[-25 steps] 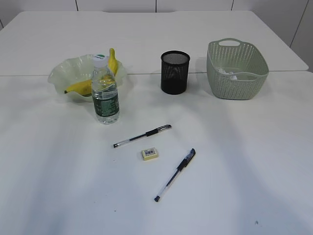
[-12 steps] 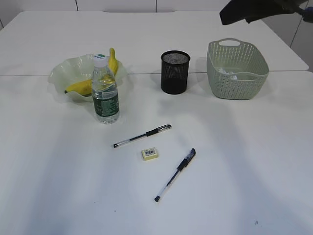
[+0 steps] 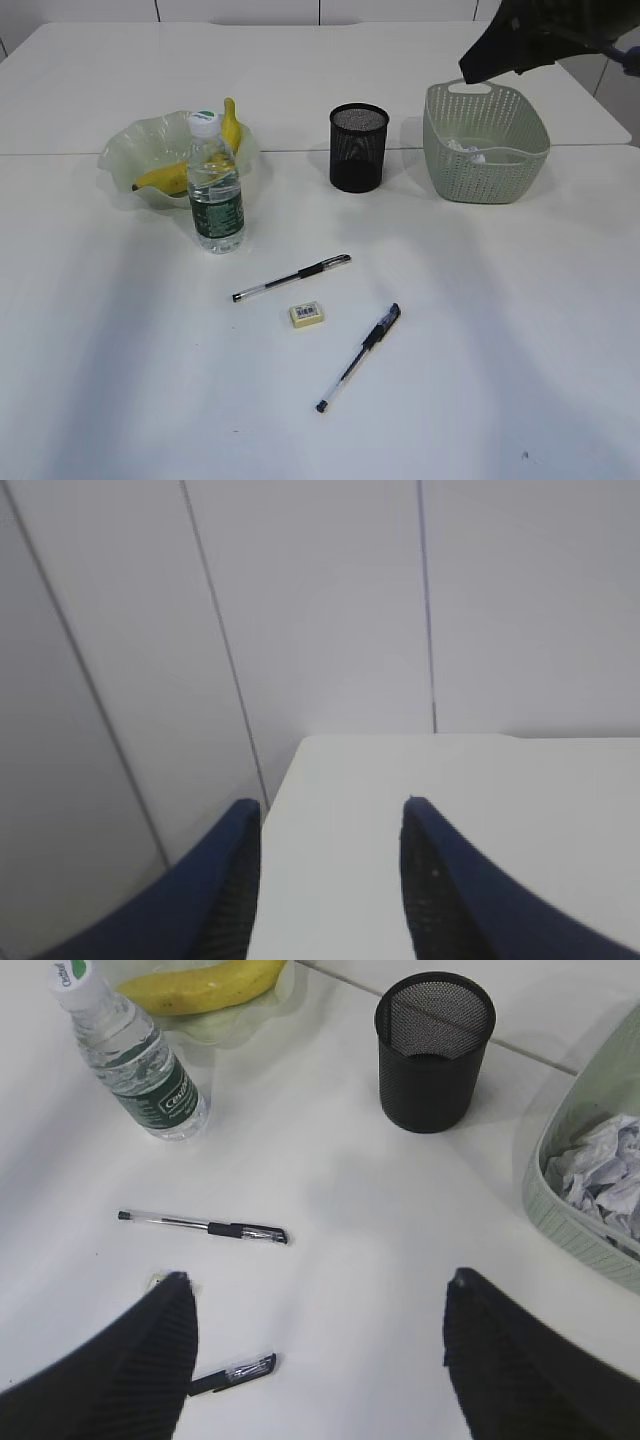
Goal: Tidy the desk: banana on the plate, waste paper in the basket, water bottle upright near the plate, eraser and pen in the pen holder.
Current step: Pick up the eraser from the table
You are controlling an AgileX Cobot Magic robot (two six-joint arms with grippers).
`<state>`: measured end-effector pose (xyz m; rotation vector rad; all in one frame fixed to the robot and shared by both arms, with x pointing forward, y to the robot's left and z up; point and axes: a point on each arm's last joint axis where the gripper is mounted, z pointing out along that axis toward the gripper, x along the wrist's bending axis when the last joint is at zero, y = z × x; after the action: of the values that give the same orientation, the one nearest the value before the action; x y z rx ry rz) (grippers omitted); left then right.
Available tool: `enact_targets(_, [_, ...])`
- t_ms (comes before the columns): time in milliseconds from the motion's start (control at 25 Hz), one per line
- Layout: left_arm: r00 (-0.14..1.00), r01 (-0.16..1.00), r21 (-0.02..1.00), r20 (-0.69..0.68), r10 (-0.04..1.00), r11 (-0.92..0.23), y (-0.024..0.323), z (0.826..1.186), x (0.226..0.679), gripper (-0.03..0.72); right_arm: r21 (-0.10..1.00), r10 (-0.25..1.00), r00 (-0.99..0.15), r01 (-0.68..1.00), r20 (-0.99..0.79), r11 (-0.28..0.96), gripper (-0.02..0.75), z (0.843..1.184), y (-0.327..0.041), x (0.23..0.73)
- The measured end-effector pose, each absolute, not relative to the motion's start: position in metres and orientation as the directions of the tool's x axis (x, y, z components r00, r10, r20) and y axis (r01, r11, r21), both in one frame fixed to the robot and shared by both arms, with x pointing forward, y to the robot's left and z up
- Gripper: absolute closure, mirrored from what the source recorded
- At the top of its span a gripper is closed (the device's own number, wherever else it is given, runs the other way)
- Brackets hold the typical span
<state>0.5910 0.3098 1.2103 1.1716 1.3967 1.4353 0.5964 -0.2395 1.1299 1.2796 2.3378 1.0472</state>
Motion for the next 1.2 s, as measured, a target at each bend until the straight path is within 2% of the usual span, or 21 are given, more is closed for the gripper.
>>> enact_targets(280, [-0.354,0.095,0.995,0.067,0.933,-0.035,0.319,1.207,0.588,0.368,0.653,0.795,-0.58,0.674,0.177,0.345,0.164,1.117,-0.236,0.598])
enact_targets(600, [-0.365,0.1,0.995,0.063,0.929,-0.028,0.32,1.206,0.587,0.388,0.582,0.757,-0.597,0.725,0.265,0.369,0.164,1.107,-0.232,0.593])
enact_targets(1200, [-0.364,0.143,0.989,0.081,0.928,-0.03,0.32,1.192,0.588,0.391,0.545,0.708,-0.612,0.749,0.353,0.376,0.165,1.108,-0.226,0.585])
